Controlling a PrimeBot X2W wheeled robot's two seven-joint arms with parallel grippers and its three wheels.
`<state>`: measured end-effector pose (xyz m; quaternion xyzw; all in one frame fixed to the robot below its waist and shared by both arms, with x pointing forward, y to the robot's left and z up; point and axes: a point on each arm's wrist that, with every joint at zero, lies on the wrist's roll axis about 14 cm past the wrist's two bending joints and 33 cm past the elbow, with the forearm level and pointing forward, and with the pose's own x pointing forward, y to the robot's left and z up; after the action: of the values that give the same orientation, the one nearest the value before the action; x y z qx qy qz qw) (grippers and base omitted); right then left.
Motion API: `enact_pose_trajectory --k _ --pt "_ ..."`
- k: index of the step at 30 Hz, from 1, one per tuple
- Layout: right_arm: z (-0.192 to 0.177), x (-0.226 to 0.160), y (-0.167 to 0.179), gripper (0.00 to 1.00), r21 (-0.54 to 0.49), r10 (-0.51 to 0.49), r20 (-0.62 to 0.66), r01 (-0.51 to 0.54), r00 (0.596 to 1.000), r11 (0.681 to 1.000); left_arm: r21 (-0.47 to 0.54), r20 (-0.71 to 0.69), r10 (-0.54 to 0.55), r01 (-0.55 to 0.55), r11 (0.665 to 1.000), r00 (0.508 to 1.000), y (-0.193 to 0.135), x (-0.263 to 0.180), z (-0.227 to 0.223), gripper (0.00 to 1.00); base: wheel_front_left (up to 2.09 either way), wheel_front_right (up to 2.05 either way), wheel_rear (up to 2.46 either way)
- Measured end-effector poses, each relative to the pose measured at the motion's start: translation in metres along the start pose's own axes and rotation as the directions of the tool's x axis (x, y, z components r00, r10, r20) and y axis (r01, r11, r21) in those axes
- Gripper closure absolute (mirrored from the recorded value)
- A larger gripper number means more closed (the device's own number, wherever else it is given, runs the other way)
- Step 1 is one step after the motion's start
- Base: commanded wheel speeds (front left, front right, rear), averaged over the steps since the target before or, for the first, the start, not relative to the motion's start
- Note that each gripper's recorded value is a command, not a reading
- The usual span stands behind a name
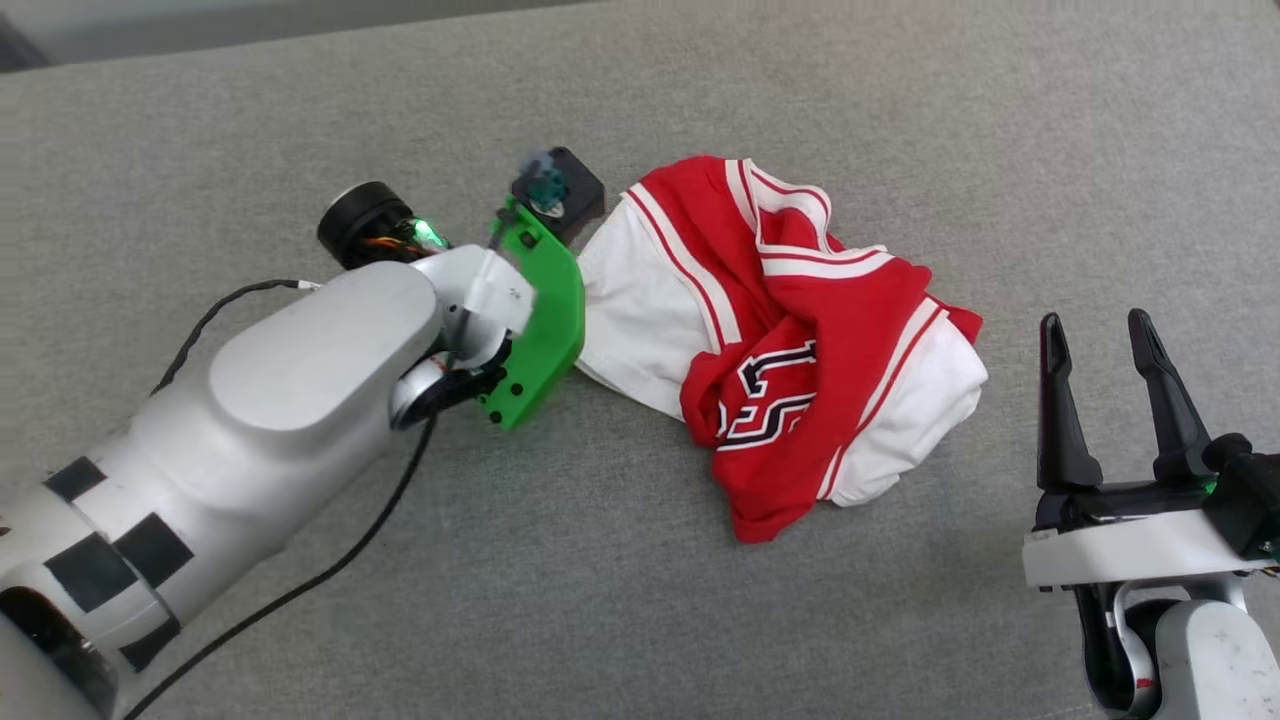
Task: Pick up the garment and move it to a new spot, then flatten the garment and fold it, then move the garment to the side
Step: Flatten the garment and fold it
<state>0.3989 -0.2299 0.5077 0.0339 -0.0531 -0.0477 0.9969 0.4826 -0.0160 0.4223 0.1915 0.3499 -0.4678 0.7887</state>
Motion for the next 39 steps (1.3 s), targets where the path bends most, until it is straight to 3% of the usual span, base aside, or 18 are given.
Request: enact_pose_trajectory --k 5,9,10,12,19,26,27,28,32,39 --pt "0.004 0.001 0.015 0.0 0.018 0.043 0.015 -0.043 0.999 0.999 -0.092 0.06 0.093 -0.088 0.992 0.994 0.031 -0.04 -0.007 1.0 0.0 0.0 0.0" --pt "0.009 0.004 0.028 0.0 0.028 0.078 0.036 -0.079 0.996 0.996 -0.171 0.047 0.209 -0.198 0.965 0.977 0.065 -0.075 -0.032 1.0 0.0 0.0 0.0" --pt "0.01 0.005 0.03 0.0 0.031 0.085 0.04 -0.087 0.996 0.996 -0.197 0.033 0.235 -0.224 0.954 0.971 0.072 -0.083 -0.043 1.0 0.0 0.0 0.0" --pt "0.011 0.006 0.04 0.0 0.041 0.112 0.044 -0.114 0.993 0.993 -0.329 -0.096 0.35 -0.361 0.873 0.932 0.101 -0.122 -0.117 1.0 0.0 0.0 0.0" --pt "0.007 0.006 0.041 0.0 0.039 0.114 0.034 -0.115 0.993 0.993 -0.417 -0.217 0.389 -0.445 0.792 0.895 0.11 -0.132 -0.171 1.0 0.0 0.0 0.0" --pt "0.005 0.006 0.038 0.0 0.027 0.107 0.027 -0.108 0.994 0.994 -0.482 -0.252 0.383 -0.458 0.747 0.889 0.101 -0.123 -0.199 1.0 0.0 0.0 0.0" --pt "0.006 0.006 0.037 0.0 0.025 0.107 0.028 -0.108 0.994 0.994 -0.484 -0.242 0.39 -0.459 0.745 0.888 0.101 -0.122 -0.198 0.83 0.0 0.0 0.0" --pt "0.007 0.005 0.037 0.0 0.02 0.106 0.03 -0.107 0.994 0.994 -0.487 -0.218 0.411 -0.464 0.74 0.885 0.102 -0.122 -0.195 0.0 0.0 0.0 0.0" --pt "0.016 0.003 0.033 0.0 0.005 0.097 0.054 -0.098 0.994 0.995 -0.467 -0.058 0.543 -0.503 0.727 0.838 0.117 -0.13 -0.166 0.0 0.0 0.0 0.0" --pt "0.045 0.001 0.027 0.0 -0.042 0.088 0.131 -0.083 0.987 0.996 -0.463 0.211 0.714 -0.575 0.674 0.667 0.119 -0.161 -0.123 0.0 0.0 0.0 0.0"
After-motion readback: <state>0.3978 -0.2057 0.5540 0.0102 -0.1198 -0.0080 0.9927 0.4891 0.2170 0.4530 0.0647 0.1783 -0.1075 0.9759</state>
